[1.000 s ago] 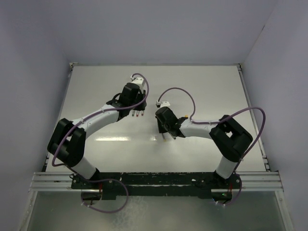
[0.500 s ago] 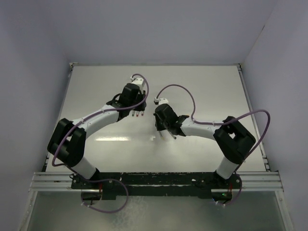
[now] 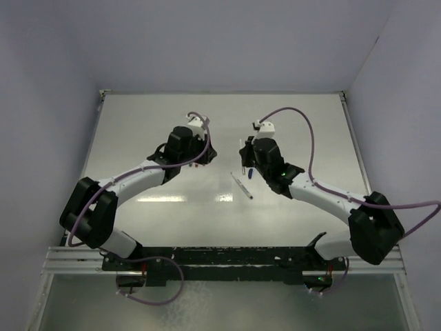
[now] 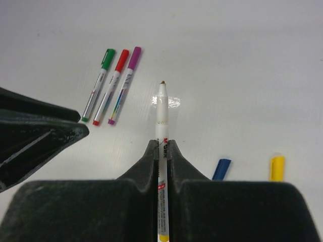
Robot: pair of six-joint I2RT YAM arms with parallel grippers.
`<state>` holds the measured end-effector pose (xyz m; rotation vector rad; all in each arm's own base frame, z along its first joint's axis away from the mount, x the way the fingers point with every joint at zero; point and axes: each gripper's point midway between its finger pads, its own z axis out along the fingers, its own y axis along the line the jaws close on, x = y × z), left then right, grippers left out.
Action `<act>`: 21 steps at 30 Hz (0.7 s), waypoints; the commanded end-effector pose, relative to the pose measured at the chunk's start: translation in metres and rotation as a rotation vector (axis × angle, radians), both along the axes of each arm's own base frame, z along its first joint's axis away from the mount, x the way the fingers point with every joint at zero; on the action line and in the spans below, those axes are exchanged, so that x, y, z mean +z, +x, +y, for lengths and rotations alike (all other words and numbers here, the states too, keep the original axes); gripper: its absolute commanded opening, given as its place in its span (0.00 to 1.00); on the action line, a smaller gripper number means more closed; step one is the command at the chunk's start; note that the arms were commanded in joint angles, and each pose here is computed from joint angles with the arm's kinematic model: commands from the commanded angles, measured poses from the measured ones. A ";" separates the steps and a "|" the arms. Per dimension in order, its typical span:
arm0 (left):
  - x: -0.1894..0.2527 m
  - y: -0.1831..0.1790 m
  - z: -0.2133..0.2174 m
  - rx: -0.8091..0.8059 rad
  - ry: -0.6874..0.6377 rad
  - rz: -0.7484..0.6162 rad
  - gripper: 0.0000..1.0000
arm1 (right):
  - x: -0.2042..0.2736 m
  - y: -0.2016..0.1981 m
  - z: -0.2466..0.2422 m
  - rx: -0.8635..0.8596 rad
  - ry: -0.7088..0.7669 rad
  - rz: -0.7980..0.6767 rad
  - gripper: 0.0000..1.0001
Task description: Insert the pens into the pen caps
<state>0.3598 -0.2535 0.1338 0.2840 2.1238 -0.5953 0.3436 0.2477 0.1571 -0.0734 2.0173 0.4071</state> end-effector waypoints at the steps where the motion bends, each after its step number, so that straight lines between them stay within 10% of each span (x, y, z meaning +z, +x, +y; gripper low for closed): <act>1: 0.060 -0.021 -0.050 -0.297 -0.259 -0.180 0.35 | 0.039 0.006 -0.019 -0.066 0.141 -0.141 0.00; 21: 0.077 -0.055 -0.096 -0.596 -0.533 -0.145 0.51 | 0.084 -0.019 -0.011 0.049 0.386 -0.312 0.00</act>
